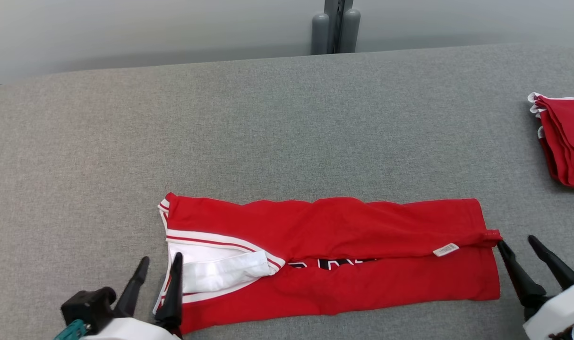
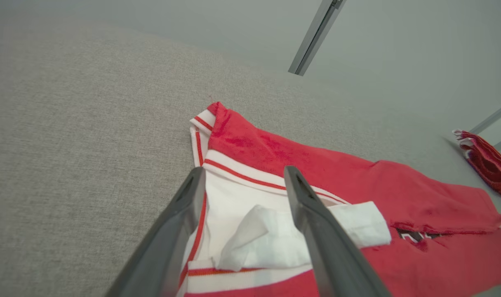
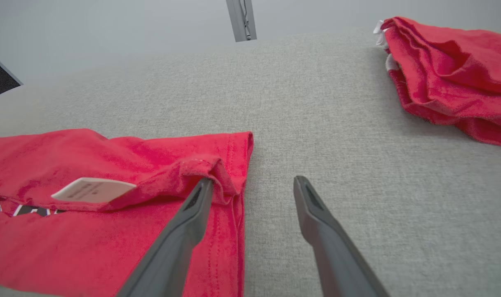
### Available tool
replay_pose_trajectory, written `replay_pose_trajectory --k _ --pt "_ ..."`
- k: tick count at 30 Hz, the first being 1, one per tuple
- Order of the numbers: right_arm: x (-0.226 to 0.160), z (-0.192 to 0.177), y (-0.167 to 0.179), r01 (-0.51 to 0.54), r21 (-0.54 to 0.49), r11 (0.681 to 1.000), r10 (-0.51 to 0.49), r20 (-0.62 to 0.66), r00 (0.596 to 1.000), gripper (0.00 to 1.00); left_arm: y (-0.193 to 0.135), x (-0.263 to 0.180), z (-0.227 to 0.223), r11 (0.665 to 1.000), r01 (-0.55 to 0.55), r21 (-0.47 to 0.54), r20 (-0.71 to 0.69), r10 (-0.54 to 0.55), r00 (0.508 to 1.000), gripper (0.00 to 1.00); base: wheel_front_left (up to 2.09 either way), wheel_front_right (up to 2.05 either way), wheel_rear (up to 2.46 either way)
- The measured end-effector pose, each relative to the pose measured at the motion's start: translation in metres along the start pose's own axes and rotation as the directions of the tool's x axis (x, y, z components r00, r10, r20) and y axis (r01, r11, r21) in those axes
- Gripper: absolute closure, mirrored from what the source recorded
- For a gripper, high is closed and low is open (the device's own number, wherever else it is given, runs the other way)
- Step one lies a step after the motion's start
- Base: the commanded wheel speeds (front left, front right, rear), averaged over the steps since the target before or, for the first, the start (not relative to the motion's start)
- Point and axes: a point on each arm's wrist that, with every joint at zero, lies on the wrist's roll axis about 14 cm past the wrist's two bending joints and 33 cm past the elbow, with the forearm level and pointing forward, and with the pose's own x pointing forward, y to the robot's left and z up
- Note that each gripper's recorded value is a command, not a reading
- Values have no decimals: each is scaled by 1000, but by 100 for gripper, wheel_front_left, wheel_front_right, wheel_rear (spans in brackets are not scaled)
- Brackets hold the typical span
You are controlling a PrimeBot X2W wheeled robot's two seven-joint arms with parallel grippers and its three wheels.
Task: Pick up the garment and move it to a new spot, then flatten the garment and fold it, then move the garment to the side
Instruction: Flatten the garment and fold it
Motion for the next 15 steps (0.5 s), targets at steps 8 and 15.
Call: replay_pose_trajectory --k 8,15 --pt "-22 11 -28 107 21 994 -108 64 992 0 7 -3 28 999 -29 24 118 26 993 0 0 0 0" --pt "-23 22 -25 120 23 992 -122 79 989 0 -12 -3 40 998 14 60 174 -24 985 0 0 0 0"
